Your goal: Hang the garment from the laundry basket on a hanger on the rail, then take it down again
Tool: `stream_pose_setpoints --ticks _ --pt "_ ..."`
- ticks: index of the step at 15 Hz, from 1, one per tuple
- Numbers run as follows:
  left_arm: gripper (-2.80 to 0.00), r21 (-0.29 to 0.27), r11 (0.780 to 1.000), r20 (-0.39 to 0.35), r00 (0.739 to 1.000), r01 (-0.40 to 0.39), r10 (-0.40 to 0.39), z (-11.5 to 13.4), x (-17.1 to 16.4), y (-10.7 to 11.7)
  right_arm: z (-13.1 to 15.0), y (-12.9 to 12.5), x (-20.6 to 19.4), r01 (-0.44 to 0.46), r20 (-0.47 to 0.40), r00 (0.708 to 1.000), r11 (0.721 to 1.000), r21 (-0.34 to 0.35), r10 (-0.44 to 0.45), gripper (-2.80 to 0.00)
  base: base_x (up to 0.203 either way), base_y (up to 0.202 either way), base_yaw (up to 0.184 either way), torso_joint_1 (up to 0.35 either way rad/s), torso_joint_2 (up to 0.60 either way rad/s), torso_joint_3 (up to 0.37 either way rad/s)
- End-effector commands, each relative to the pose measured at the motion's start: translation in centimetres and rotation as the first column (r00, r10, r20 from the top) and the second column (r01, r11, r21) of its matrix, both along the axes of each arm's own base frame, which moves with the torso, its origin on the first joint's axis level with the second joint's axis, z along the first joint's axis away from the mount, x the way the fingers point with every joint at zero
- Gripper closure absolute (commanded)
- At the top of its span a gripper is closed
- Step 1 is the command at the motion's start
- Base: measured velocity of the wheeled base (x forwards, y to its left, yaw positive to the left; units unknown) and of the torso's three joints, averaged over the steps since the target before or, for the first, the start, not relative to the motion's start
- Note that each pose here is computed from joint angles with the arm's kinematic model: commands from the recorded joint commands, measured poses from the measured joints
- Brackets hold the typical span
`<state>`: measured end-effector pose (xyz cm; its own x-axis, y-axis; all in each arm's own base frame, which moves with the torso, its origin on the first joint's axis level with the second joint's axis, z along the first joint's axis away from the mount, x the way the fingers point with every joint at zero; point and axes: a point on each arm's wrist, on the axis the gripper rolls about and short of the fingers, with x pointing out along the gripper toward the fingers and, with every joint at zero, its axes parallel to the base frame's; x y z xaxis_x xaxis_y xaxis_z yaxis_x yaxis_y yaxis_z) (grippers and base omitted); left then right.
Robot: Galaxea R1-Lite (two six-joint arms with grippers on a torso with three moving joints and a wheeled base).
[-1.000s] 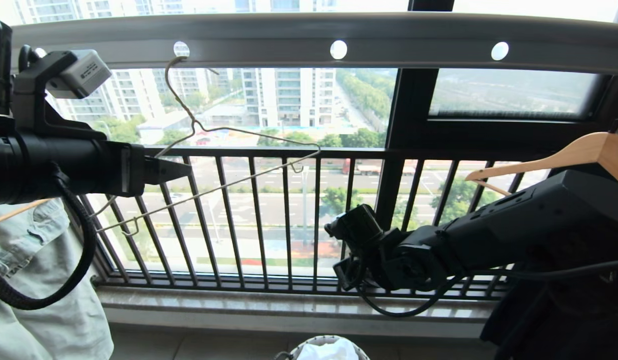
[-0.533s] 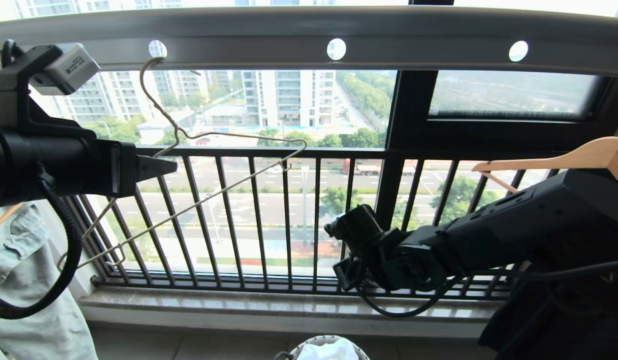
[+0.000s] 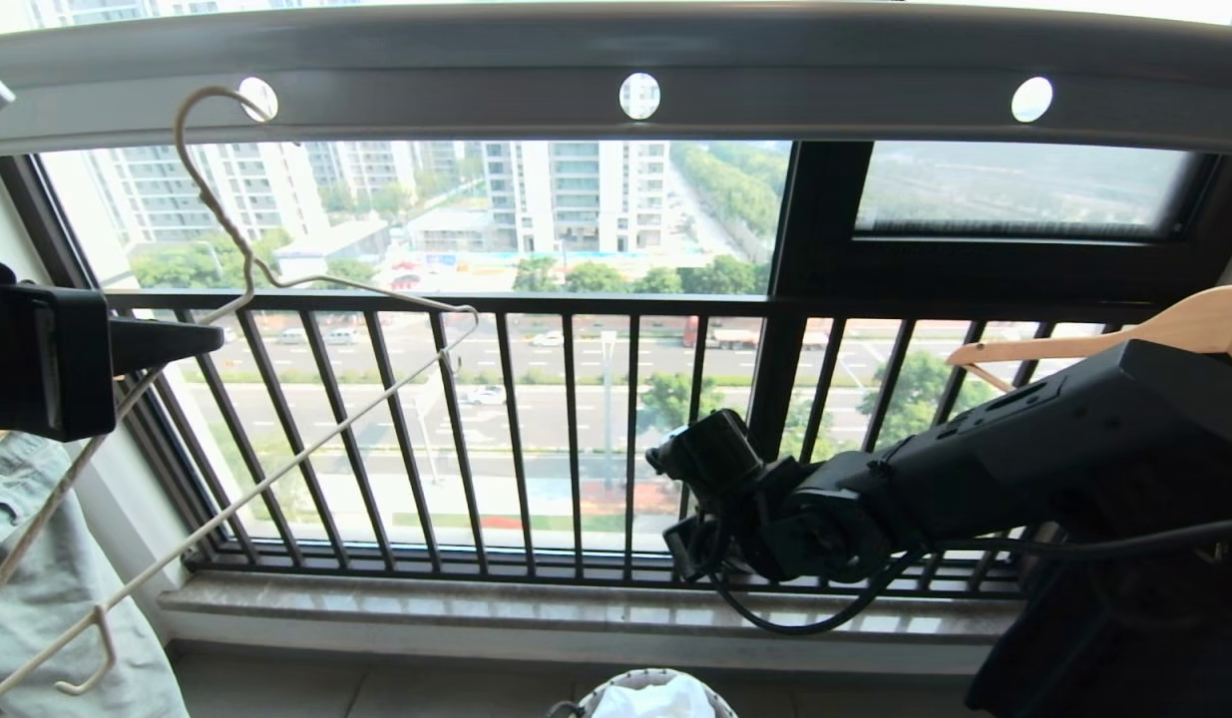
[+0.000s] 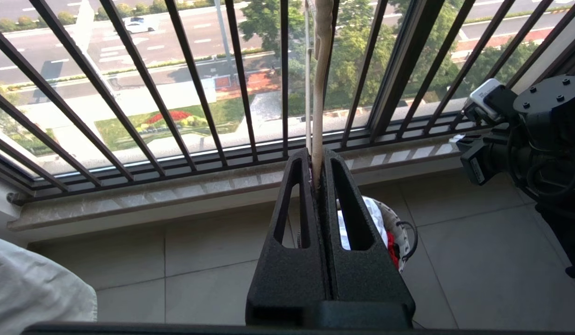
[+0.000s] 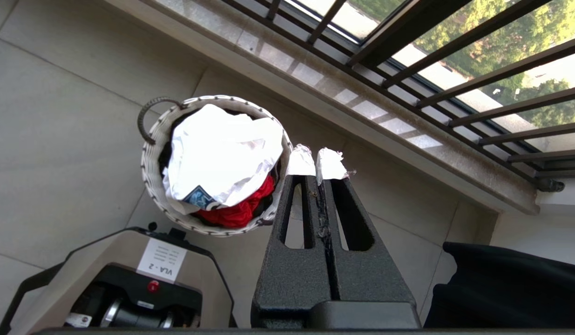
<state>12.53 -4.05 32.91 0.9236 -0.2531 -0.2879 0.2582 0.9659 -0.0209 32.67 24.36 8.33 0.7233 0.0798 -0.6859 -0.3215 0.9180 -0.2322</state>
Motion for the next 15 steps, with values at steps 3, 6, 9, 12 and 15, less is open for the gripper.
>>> stream_pose_setpoints --ticks 3,6,9,12,15 --pt "0.00 -0.010 1.000 0.028 1.000 -0.001 0.001 -0.2 -2.1 0.7 0.2 -0.1 0.0 0.003 0.005 1.000 1.000 0.002 -0.003 0.00 0.000 0.000 0.000 0.000 0.00 0.000" --pt "0.00 -0.006 1.000 0.014 1.000 0.000 0.000 -0.4 -1.6 0.5 0.2 -0.1 -0.1 0.003 0.004 1.000 1.000 0.001 -0.003 0.00 0.000 0.000 0.000 0.000 0.00 0.000" --pt "0.00 0.000 1.000 0.002 1.000 0.000 0.000 -0.5 -1.1 0.4 0.1 -0.1 -0.1 0.001 0.003 1.000 1.000 0.000 -0.001 0.00 0.000 0.000 0.000 0.000 0.00 0.000" --pt "0.00 0.009 1.000 -0.025 1.000 -0.001 0.002 -0.8 0.0 0.0 0.1 -0.1 -0.1 0.001 0.001 1.000 1.000 -0.001 -0.001 0.00 0.000 0.000 0.000 0.000 0.00 0.000" --pt "0.00 0.017 1.000 -0.046 0.999 -0.002 0.003 -1.0 1.3 -0.4 0.0 -0.1 -0.1 0.001 0.000 1.000 1.000 -0.002 -0.001 0.00 0.000 0.000 0.000 0.000 0.00 0.000"
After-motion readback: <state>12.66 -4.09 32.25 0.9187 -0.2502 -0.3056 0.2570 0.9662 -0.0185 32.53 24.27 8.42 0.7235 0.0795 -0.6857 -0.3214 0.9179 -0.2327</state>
